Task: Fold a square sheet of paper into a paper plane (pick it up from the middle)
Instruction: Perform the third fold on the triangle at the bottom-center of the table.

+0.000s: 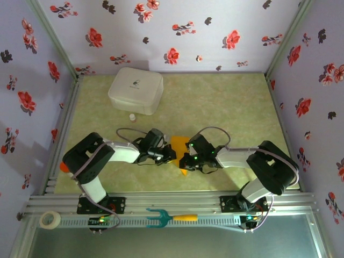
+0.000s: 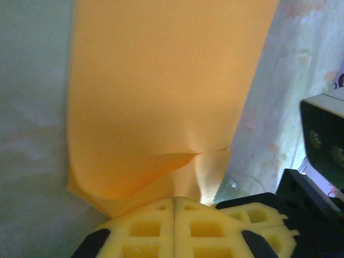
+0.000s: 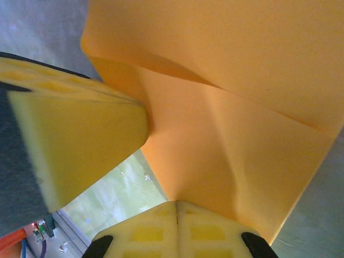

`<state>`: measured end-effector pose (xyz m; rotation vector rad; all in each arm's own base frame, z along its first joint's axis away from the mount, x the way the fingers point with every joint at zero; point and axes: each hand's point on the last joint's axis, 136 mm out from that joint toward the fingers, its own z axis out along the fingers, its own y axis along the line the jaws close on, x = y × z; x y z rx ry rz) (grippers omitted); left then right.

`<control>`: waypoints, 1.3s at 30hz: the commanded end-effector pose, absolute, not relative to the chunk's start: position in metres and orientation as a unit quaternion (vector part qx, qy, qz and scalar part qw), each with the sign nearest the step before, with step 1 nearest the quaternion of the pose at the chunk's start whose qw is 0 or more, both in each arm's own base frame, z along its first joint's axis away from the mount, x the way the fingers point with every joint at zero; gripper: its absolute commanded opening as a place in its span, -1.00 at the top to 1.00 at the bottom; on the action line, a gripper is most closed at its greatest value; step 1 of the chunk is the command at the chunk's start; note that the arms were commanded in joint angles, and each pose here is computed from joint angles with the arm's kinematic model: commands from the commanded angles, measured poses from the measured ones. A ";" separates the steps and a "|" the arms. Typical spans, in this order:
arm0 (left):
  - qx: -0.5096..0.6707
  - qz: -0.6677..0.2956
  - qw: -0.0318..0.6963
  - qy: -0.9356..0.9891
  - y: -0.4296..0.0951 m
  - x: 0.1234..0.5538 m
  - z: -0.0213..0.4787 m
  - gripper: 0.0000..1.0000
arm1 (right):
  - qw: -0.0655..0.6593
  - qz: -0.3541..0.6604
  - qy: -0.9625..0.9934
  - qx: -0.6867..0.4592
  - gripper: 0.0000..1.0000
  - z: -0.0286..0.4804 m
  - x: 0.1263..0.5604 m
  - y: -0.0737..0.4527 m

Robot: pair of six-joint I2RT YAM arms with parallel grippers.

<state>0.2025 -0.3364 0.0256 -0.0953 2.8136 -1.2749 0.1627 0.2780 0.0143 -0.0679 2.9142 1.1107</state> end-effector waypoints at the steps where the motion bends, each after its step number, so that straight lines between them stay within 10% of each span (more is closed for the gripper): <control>1: -0.012 -0.405 0.036 0.913 -0.338 0.203 0.036 1.00 | -0.017 0.283 0.959 0.002 1.00 -0.020 0.146 0.245; 39: -0.096 -0.297 0.087 0.946 -0.270 0.255 0.025 1.00 | -0.021 0.287 0.957 -0.017 1.00 -0.021 0.147 0.244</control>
